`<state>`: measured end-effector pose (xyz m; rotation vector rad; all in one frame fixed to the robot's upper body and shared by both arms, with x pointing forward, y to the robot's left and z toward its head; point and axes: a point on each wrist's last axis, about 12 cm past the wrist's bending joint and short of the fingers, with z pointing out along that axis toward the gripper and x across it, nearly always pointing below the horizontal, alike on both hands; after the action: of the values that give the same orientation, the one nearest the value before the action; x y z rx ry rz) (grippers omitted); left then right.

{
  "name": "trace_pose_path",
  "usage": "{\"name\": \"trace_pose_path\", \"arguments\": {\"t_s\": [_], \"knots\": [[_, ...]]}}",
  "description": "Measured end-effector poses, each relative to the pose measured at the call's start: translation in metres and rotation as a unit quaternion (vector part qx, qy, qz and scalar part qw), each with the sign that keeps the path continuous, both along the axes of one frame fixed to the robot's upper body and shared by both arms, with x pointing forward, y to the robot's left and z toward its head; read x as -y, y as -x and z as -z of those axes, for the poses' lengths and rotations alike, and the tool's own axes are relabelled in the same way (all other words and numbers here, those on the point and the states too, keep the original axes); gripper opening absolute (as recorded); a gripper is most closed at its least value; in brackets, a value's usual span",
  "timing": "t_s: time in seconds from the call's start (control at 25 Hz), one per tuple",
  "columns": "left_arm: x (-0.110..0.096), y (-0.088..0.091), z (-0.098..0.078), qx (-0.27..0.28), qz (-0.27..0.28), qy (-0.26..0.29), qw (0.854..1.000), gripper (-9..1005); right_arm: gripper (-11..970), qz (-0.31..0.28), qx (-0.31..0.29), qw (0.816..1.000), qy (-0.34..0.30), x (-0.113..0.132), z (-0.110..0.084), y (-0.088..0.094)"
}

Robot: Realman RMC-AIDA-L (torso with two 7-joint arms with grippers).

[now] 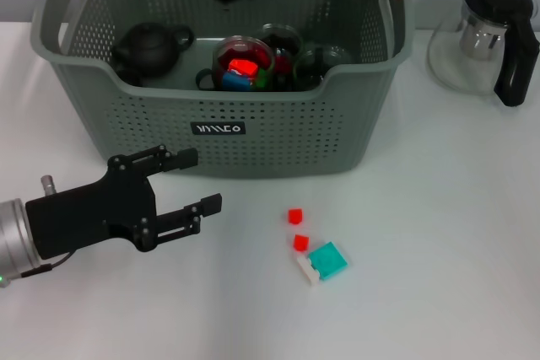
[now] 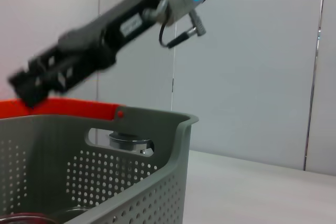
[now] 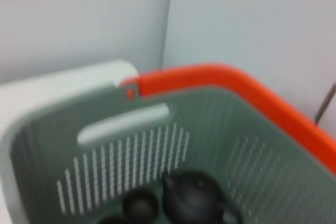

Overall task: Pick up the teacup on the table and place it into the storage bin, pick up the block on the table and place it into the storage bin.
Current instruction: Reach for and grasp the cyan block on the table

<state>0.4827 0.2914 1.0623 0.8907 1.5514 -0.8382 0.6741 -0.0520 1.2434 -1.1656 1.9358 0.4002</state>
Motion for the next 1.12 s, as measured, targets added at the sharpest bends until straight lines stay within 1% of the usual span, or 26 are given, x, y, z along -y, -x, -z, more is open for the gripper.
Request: {"name": "trace_pose_path", "arguments": {"t_s": [0.12,0.2,0.28,0.44,0.48,0.52,0.64,0.72,0.76,0.84,0.88,1.0,1.08,1.12], "knots": [[0.000,0.000,0.000,0.000,-0.001,0.000,1.000,703,695,-0.017,0.020,0.997,-0.073,0.015,-0.010,0.010],[0.000,0.000,0.000,0.000,-0.001,0.000,1.000,703,693,-0.035,0.029,0.989,-0.139,0.032,-0.010,0.021],[0.000,0.000,0.000,0.001,-0.001,0.000,1.000,703,690,-0.052,0.034,0.978,-0.198,0.052,-0.006,0.032],[0.000,0.000,0.000,0.001,-0.002,-0.001,1.000,703,688,-0.100,0.041,0.951,-0.291,0.100,0.018,0.062],[0.000,-0.001,0.000,0.001,-0.002,-0.001,1.000,703,688,-0.112,0.044,0.944,-0.307,0.112,0.024,0.070],[0.000,-0.001,0.000,0.000,-0.003,-0.001,1.000,702,688,-0.133,0.048,0.936,-0.323,0.125,0.032,0.082],[0.001,-0.003,0.001,-0.001,-0.005,-0.002,1.000,702,689,-0.173,0.059,0.919,-0.350,0.157,0.049,0.111],[0.001,-0.003,0.001,-0.001,-0.004,-0.002,1.000,702,689,-0.196,0.049,0.917,-0.343,0.173,0.055,0.127],[0.001,-0.003,0.001,-0.001,-0.004,-0.002,1.000,702,689,-0.203,0.039,0.921,-0.331,0.180,0.058,0.133],[0.001,-0.004,0.000,0.000,-0.004,-0.002,1.000,702,689,-0.210,-0.003,0.936,-0.284,0.190,0.060,0.142],[0.001,-0.004,0.000,0.000,-0.004,-0.002,1.000,702,689,-0.203,-0.028,0.946,-0.253,0.195,0.059,0.145],[0.001,-0.004,0.000,-0.001,-0.004,-0.002,1.000,702,688,-0.168,-0.087,0.970,-0.151,0.200,0.054,0.144],[0.000,-0.004,0.000,-0.001,-0.005,-0.002,1.000,702,688,-0.143,-0.124,0.979,-0.082,0.198,0.050,0.140],[0.001,-0.005,0.000,-0.001,-0.004,-0.002,1.000,702,688,-0.142,-0.139,0.978,-0.057,0.193,0.046,0.138]]}}
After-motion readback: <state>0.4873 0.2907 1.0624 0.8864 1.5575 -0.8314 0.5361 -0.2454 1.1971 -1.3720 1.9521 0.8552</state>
